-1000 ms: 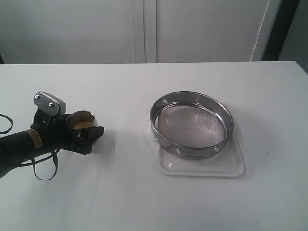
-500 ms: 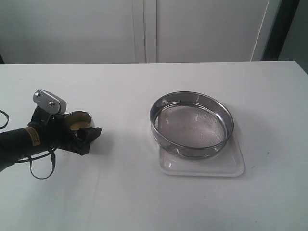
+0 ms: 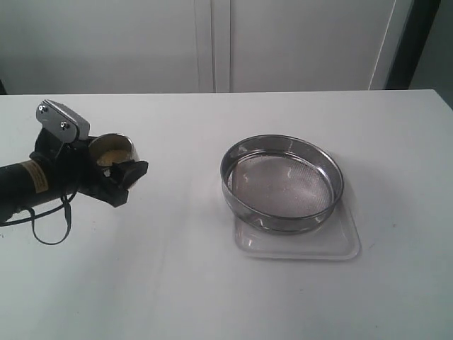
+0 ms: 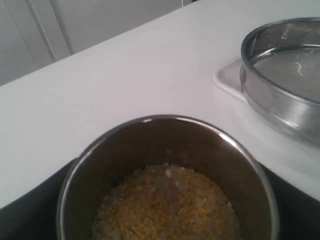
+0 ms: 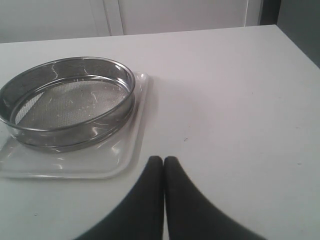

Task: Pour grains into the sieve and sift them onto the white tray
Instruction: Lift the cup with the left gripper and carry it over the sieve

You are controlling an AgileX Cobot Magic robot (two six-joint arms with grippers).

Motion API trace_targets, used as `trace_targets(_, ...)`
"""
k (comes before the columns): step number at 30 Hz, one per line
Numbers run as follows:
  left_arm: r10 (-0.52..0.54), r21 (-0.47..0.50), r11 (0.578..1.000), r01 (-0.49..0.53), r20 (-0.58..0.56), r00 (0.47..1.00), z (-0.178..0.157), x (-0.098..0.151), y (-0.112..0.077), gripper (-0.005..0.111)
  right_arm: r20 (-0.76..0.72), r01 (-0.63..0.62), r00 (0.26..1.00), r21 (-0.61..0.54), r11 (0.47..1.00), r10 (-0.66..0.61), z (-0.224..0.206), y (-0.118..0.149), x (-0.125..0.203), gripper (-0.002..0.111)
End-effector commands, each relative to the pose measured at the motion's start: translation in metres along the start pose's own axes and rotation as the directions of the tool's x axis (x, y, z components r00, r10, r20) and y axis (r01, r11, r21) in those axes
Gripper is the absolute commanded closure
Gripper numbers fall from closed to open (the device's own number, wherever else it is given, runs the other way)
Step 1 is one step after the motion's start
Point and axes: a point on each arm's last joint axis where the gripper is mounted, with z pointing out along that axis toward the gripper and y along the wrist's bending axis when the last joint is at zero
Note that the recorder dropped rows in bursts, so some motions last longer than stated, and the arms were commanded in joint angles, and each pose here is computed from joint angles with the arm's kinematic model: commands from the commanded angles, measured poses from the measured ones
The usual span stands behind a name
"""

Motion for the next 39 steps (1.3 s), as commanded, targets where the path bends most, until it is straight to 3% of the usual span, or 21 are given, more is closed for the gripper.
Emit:
trace_targets(1,0.023,0.009,1.000,-0.024,0.066,0.998,-0.009,-0.021,-0.002,0.107,0.013,0.001,1.000,-0.003,1.000,-0.001,0.000,0.000,0.000,0.108)
trace_targets(12,0.034,-0.001,0.999,-0.034,0.056,0.998,-0.021,-0.048,-0.005,0.107,0.013,0.001,1.000,-0.003,1.000,-0.001,0.000,0.000,0.000,0.108)
trace_targets(15,0.099,0.017,0.995,-0.099,-0.014,0.995,-0.014,-0.057,-0.015,0.107,0.013,0.001,1.000,-0.003,1.000,-0.001,0.000,0.000,0.000,0.108)
trace_targets(20,0.137,0.058,0.989,-0.139,0.044,0.990,-0.002,-0.083,-0.033,0.107,0.013,0.001,1.000,-0.003,1.000,-0.001,0.000,0.000,0.000,0.108)
trace_targets(29,0.186,0.073,0.979,-0.188,0.041,0.982,0.015,-0.120,-0.058,0.107,0.013,0.001,1.000,-0.003,1.000,-0.001,0.000,0.000,0.000,0.108)
trace_targets(39,0.219,0.052,0.974,-0.221,0.030,0.975,0.026,-0.150,-0.072,0.107,0.013,0.001,1.000,-0.003,1.000,-0.001,0.000,0.000,0.000,0.108)
